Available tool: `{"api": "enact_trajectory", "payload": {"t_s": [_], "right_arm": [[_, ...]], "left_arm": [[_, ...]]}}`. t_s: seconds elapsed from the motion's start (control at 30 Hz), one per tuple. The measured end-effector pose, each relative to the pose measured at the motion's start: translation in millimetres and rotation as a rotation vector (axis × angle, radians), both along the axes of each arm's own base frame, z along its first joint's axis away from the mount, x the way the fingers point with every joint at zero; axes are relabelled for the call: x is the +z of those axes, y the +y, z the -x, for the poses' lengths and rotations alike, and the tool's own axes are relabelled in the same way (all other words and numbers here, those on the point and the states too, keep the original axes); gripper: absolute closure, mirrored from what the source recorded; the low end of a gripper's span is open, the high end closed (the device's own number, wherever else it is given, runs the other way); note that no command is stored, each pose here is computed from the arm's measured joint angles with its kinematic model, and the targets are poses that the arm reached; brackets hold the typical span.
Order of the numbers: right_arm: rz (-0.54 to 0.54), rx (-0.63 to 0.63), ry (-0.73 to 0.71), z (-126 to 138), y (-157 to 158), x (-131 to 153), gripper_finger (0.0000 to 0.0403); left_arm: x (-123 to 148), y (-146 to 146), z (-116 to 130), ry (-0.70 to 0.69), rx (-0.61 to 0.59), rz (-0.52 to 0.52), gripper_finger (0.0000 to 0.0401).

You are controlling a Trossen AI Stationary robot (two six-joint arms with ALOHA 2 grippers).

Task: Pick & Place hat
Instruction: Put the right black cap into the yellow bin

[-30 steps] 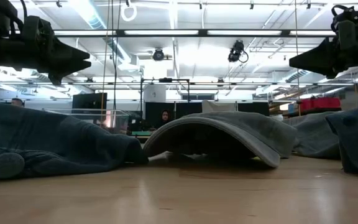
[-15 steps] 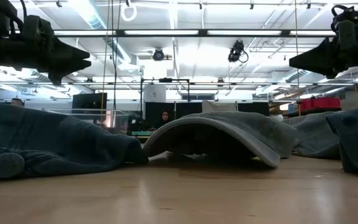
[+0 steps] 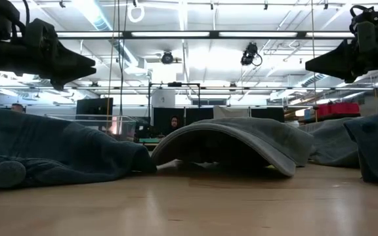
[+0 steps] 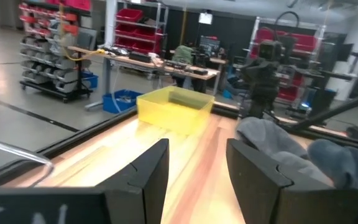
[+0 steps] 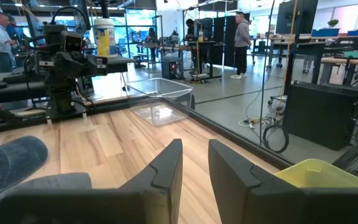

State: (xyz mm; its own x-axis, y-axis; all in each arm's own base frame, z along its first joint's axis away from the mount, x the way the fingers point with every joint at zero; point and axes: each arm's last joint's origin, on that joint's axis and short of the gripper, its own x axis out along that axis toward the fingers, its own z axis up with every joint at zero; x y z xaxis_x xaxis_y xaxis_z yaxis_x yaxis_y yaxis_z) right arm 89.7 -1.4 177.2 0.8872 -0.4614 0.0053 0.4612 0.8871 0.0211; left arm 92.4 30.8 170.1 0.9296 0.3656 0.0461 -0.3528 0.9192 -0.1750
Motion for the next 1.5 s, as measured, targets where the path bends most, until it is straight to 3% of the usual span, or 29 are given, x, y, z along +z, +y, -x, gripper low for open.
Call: {"api": "enact_trajectory", "payload": {"t_s": [0.23, 0.47, 0.67, 0.87, 1.07, 1.33, 1.5], "right_arm": [[0.0, 0.0, 0.0, 0.0, 0.0, 0.0, 0.0319], [0.0, 0.0, 0.0, 0.0, 0.0, -0.1, 0.0319], [0.0, 0.0, 0.0, 0.0, 0.0, 0.0, 0.0319], [0.0, 0.0, 0.0, 0.0, 0.0, 0.0, 0.0319], [-0.002, 0.0, -0.001, 0.0, 0.0, 0.0, 0.0319], [-0.175, 0.014, -0.091, -0.2, 0.3, 0.2, 0.0319], [-0.208, -0.034, -0.118, 0.5, -0.9, 0.5, 0.0318]], "left_arm": [[-0.1, 1.8, 0.8, -0.002, 0.068, 0.005, 0.0236], [5.7, 2.1, 1.6, -0.002, 0.094, -0.116, 0.0236], [39.3, 0.1, 4.4, -0.023, 0.059, -0.138, 0.0236], [69.6, 1.1, -5.2, 0.112, -0.014, -0.131, 0.0236], [73.2, 6.8, -23.4, 0.284, -0.027, -0.126, 0.0236], [70.3, 12.4, -33.2, 0.349, 0.054, -0.098, 0.0236], [71.3, 12.6, -33.2, 0.351, 0.058, -0.124, 0.0236]]}}
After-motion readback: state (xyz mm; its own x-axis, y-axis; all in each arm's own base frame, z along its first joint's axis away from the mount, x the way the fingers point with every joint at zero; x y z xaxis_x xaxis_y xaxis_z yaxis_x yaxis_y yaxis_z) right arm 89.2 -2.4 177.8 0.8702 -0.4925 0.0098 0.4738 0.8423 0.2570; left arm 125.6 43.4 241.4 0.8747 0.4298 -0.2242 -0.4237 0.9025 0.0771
